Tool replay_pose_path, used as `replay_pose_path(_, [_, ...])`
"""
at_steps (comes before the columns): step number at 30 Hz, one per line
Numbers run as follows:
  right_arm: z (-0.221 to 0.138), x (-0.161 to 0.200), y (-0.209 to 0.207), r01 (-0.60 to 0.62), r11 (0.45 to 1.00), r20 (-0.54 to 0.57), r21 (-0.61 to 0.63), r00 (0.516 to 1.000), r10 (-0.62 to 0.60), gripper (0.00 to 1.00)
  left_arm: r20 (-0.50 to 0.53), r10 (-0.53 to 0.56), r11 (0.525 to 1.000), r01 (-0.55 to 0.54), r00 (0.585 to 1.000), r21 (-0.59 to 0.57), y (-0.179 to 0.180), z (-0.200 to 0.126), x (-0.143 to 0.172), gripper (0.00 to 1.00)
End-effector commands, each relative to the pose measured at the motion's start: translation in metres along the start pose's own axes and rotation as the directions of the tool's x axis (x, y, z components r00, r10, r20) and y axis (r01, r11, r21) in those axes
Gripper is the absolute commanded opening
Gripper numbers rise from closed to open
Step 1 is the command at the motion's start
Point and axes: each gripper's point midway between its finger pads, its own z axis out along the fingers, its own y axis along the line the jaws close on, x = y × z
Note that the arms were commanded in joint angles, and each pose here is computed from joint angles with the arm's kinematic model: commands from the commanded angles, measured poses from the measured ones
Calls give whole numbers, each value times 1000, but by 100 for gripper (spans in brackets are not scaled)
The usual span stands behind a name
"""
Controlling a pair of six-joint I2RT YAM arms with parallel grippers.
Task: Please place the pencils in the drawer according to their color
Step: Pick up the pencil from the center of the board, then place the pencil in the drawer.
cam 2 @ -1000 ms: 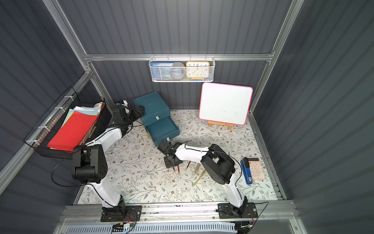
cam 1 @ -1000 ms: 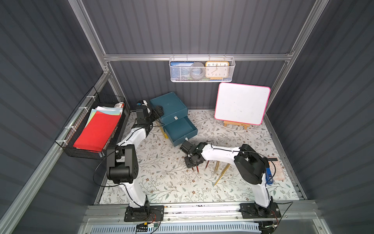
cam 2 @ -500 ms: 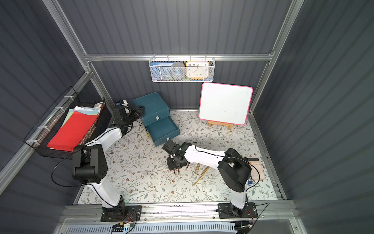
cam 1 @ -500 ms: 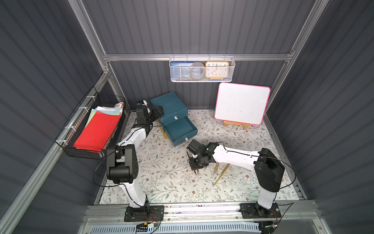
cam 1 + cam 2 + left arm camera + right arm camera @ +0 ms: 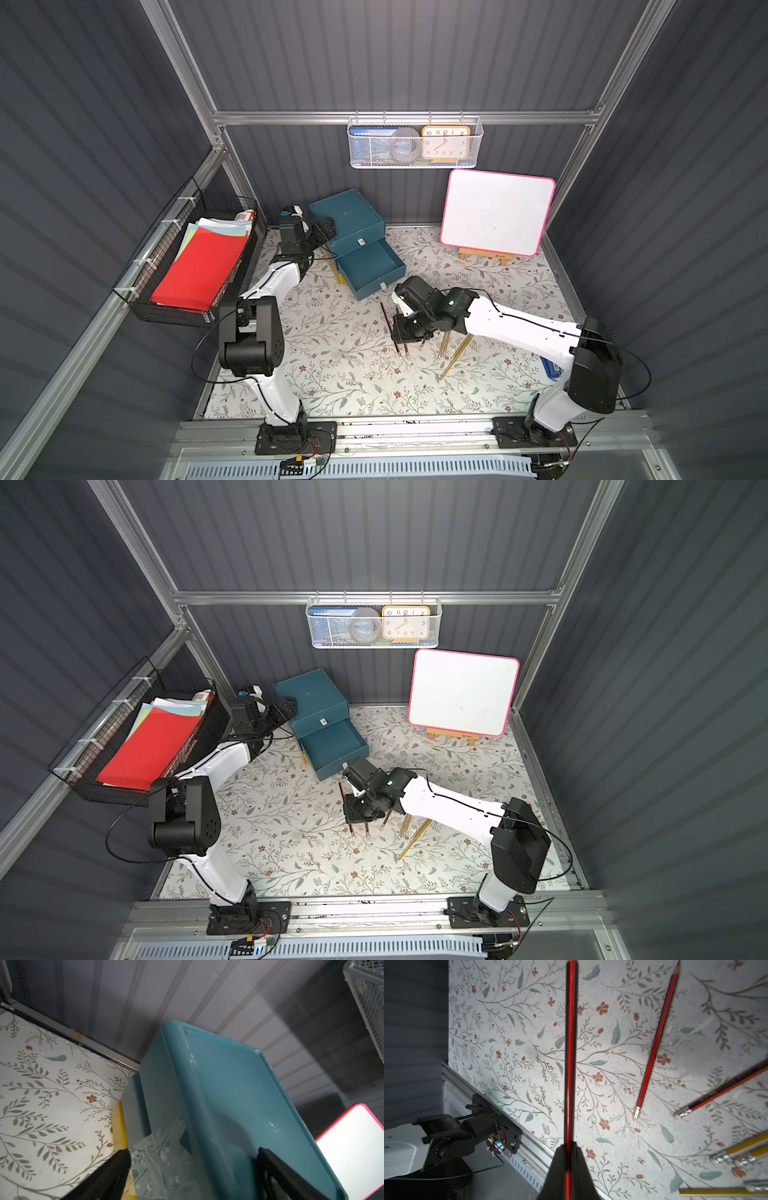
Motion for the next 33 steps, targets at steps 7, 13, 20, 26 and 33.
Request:
replay_pose_path(7, [-7,-79,27,-183,963,91,-196,975,204,0,-77,-9,999,6,997,-39,11,-2,23,100])
replay_pose_path(13, [5,-128,27,-269,922,127,-277,941,312,0,-82,-12,999,9,997,-39,12,-1,26,100])
replay_pose_path(20, [27,-162,16,-335,893,136,-300,912,388,0,-86,-18,999,15,996,-33,13,-1,29,100])
replay_pose_path(26, [41,-186,12,-391,852,138,-348,878,459,0,-87,-16,999,13,996,-35,14,0,30,100])
replay_pose_path(33, [53,-211,12,-428,821,158,-378,844,513,0,-93,-15,999,11,996,-39,16,1,32,100])
